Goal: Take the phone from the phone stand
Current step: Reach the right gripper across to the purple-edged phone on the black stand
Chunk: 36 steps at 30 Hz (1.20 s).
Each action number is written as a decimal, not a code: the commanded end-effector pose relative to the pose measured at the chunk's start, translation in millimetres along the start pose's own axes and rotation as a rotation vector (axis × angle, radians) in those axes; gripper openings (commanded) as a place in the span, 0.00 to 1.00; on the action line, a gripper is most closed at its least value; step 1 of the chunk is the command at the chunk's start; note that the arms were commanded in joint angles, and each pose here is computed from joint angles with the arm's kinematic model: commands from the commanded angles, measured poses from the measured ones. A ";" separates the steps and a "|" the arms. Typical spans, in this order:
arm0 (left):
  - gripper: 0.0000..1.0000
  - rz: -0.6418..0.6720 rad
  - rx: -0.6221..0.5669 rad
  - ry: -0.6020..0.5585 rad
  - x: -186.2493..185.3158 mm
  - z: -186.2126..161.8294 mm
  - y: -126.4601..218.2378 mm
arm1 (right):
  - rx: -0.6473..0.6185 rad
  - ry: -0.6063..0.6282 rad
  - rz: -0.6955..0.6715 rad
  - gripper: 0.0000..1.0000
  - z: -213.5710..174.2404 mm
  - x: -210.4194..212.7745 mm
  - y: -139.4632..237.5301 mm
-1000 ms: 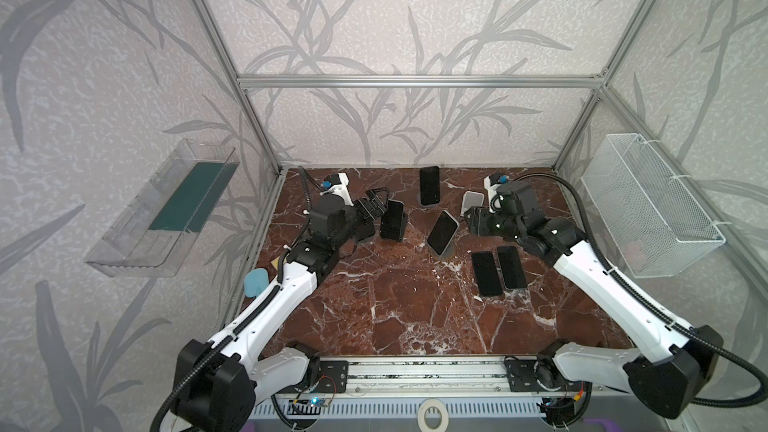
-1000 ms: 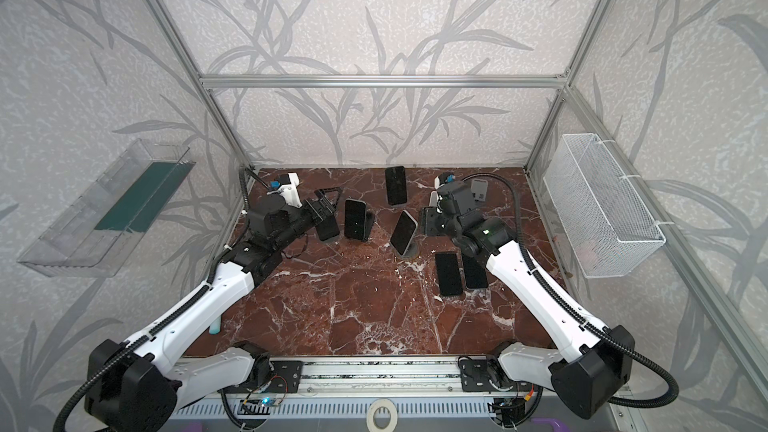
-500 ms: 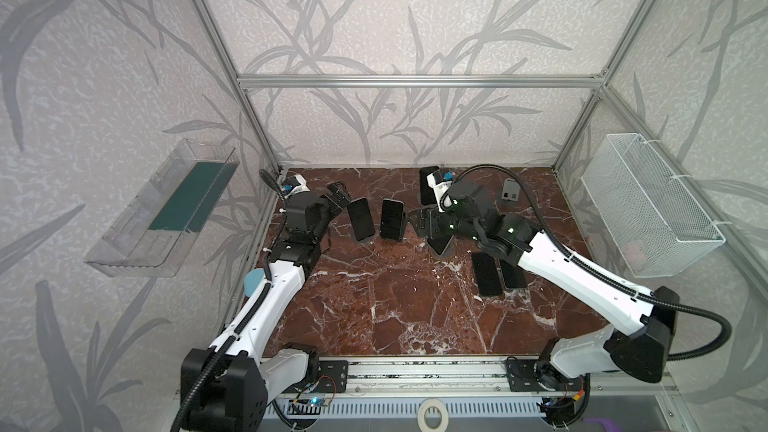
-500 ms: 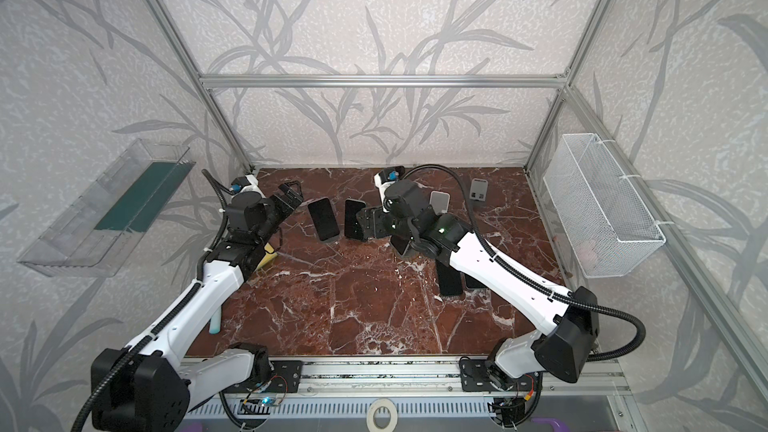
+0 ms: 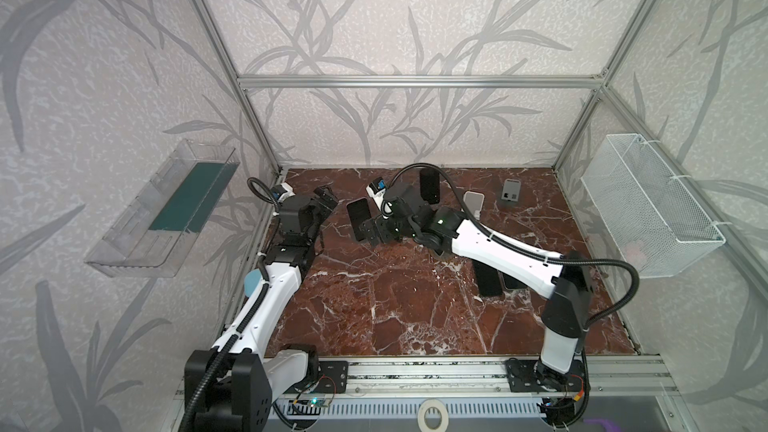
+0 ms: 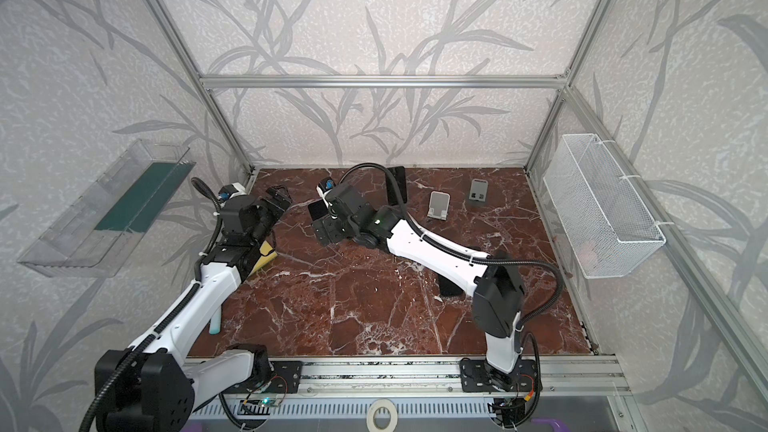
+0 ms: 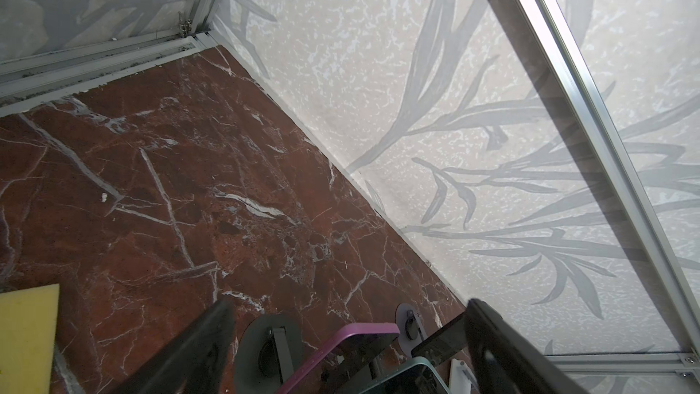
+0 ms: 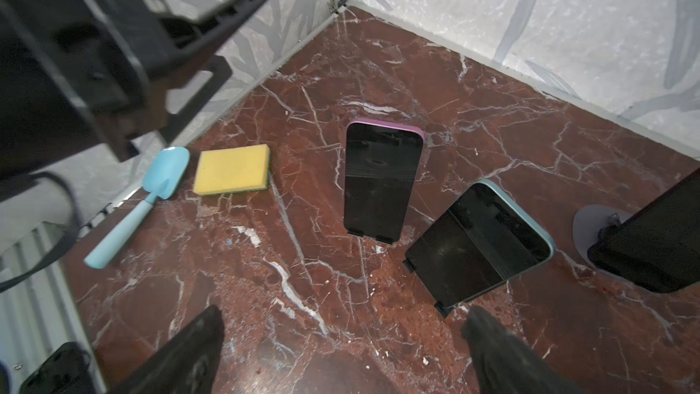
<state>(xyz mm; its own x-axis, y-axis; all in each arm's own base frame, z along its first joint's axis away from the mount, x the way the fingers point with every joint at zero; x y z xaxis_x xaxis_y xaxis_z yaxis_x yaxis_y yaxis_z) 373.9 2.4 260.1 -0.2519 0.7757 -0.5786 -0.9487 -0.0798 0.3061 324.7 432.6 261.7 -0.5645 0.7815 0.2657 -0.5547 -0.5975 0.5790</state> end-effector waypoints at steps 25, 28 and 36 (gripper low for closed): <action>0.92 -0.067 0.044 0.132 0.9 0.2 -13.5 | -0.088 0.011 -0.194 0.99 47.1 -5.6 -106.1; 0.92 -0.069 0.048 0.137 1.4 0.0 -14.7 | -0.079 0.003 -0.178 0.99 42.7 -7.6 -114.5; 0.92 -0.080 0.055 0.141 0.6 -0.7 -16.1 | -0.055 -0.009 -0.174 0.99 31.0 -15.7 -132.6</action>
<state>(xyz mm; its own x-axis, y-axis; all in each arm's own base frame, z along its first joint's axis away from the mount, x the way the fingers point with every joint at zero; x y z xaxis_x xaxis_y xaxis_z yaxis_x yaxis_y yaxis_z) 385.9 2.8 251.5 -0.2184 0.6887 -0.6913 -0.9508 0.0092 0.3096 418.9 502.2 220.9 -0.4605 0.8740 0.1548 -0.6832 -0.4604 0.5668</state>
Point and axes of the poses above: each gripper's point midway between its finger pads, its own y axis back along the fingers, its own x axis along the line the jaws close on, z = x × y, the point moved 2 cm from there along y, back along the fingers, and after that the axes turned 10 degrees about -y, right-handed, at the moved point
